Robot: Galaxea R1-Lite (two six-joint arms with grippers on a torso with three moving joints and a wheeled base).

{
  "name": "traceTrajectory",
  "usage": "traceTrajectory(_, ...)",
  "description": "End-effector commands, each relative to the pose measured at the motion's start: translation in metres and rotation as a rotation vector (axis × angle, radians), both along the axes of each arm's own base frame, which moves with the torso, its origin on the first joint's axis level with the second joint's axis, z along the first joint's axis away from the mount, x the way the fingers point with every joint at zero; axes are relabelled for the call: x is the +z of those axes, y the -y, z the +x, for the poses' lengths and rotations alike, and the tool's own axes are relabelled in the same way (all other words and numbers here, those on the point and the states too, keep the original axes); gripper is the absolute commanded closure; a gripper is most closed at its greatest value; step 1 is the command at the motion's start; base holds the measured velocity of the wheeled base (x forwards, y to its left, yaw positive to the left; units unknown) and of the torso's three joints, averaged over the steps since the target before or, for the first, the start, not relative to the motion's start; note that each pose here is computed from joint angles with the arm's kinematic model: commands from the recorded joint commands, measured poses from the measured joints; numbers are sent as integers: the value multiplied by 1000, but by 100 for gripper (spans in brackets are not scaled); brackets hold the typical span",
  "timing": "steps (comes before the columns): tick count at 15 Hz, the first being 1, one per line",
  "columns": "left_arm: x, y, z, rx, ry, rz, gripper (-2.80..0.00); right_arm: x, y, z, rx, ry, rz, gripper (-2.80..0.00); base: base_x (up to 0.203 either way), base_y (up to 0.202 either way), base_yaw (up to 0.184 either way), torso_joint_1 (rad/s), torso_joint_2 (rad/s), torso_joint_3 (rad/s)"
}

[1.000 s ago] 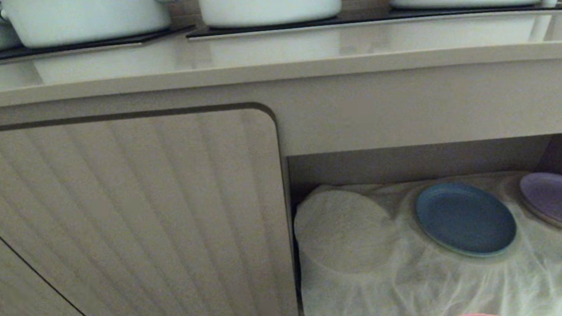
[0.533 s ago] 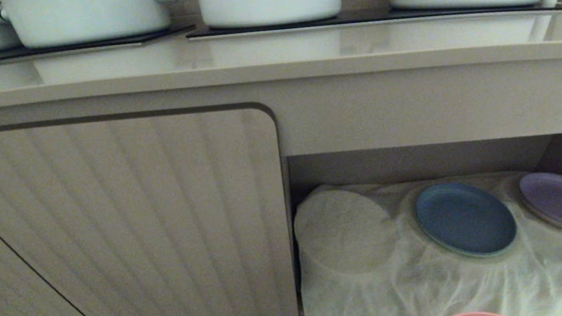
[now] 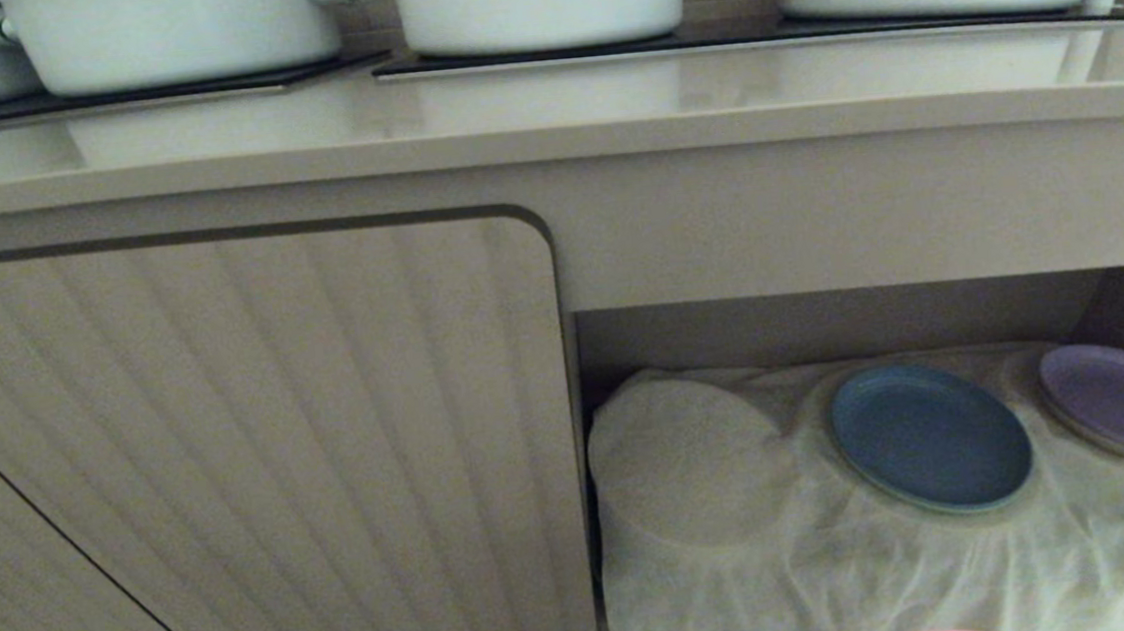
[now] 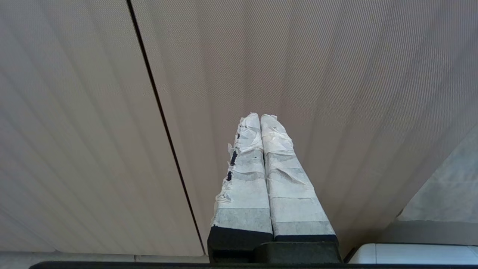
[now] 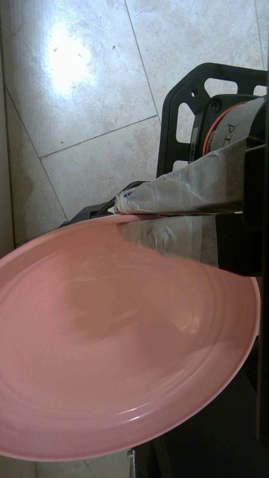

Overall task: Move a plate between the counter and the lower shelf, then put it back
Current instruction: Put the plate

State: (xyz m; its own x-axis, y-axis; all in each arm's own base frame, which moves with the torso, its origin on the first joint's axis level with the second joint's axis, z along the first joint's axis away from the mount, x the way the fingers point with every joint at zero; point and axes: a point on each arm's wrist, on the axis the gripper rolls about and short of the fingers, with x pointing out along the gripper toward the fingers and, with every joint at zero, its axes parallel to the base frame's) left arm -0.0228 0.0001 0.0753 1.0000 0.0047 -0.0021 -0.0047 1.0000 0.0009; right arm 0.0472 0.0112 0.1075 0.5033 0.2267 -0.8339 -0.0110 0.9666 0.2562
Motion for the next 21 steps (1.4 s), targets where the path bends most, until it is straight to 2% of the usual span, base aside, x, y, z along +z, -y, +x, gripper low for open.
traceTrajectory(1, 0, 0, 0, 0, 1, 1, 0, 0, 0, 0, 2, -6, 2, 0, 0, 0, 0, 0, 0, 0)
traceTrajectory(21, 0, 0, 0, -3, 1, 2, 0, 0, 0, -2, 7, 6, 5, 0, 0, -4, 0, 0, 0, 0)
